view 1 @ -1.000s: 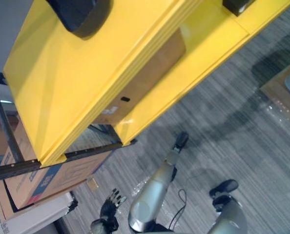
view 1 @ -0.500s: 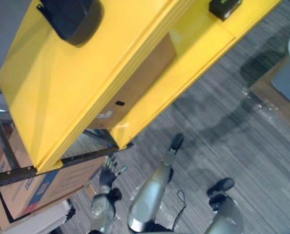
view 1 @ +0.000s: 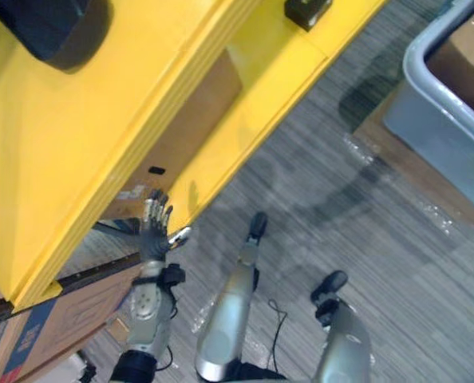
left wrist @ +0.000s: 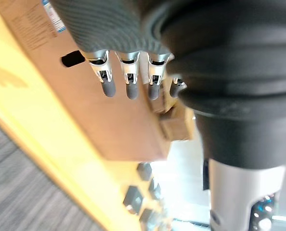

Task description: Walk over and take plastic housings, then place them on the shelf

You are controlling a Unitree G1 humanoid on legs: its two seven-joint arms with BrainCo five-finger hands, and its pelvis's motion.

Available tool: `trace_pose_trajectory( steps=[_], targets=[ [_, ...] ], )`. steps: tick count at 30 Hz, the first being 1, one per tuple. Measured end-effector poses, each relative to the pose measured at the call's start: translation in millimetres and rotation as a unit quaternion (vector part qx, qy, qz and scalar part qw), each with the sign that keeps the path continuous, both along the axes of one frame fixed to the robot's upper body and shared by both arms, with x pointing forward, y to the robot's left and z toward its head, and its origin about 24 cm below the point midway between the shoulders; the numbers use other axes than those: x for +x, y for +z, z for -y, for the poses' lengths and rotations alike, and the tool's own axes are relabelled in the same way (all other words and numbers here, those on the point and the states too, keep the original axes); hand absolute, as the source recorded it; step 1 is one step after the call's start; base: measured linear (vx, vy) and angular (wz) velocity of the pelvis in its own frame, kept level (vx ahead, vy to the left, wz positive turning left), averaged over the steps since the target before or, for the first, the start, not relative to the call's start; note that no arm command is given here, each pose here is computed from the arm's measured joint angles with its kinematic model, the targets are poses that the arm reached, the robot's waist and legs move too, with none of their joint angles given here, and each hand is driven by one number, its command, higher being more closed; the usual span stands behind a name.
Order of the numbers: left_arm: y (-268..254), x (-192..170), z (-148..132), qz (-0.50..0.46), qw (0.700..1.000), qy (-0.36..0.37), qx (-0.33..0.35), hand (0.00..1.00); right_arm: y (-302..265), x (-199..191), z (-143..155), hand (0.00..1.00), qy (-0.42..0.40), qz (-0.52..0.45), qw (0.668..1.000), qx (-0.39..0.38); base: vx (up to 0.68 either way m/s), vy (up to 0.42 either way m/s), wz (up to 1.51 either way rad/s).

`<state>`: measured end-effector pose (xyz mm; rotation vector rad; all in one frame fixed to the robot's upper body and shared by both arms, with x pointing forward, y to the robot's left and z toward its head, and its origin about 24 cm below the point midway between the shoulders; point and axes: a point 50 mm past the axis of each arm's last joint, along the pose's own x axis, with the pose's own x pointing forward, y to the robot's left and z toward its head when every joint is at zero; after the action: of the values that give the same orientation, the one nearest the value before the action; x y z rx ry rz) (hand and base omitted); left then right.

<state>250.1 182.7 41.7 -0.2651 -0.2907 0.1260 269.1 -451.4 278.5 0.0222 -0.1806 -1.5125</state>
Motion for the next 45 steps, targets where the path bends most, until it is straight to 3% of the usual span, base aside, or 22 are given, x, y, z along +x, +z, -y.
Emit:
trace_pose_trajectory(
  steps=[11, 25, 26, 33, 45],
  targets=[
    [0.3, 6.4, 3.3, -0.004, 1.000, 0.006, -0.002, 0.00, -29.7, -4.9, 10.2, 1.00, 0.010, -0.015, 0.998, 0.061, -0.02, -0.043, 0.01],
    [-13.6, 7.1, 18.5, -0.037, 0.999, -0.023, 0.001, 0.00, -26.9, -5.8, 6.7, 1.00, -0.035, -0.017, 0.998, 0.052, -0.01, -0.036, 0.00],
    [-14.2, 6.6, 19.5, -0.038, 0.999, -0.025, 0.001, 0.00, -21.1, -5.8, 5.3, 0.00, -0.043, -0.011, 0.998, 0.046, 0.00, -0.034, 0.01],
    [-12.4, 4.8, 18.6, -0.026, 0.999, -0.029, -0.004, 0.00, 28.3, -16.1, -0.4, 0.00, -0.095, 0.031, 0.995, -0.025, 0.01, -0.045, 0.04],
    [-17.7, -9.9, 0.7, -0.031, 0.999, 0.000, -0.011, 0.00, 47.5, -19.8, -9.7, 0.00, -0.121, 0.066, 0.986, -0.094, -0.03, -0.033, 0.02]
  ],
)
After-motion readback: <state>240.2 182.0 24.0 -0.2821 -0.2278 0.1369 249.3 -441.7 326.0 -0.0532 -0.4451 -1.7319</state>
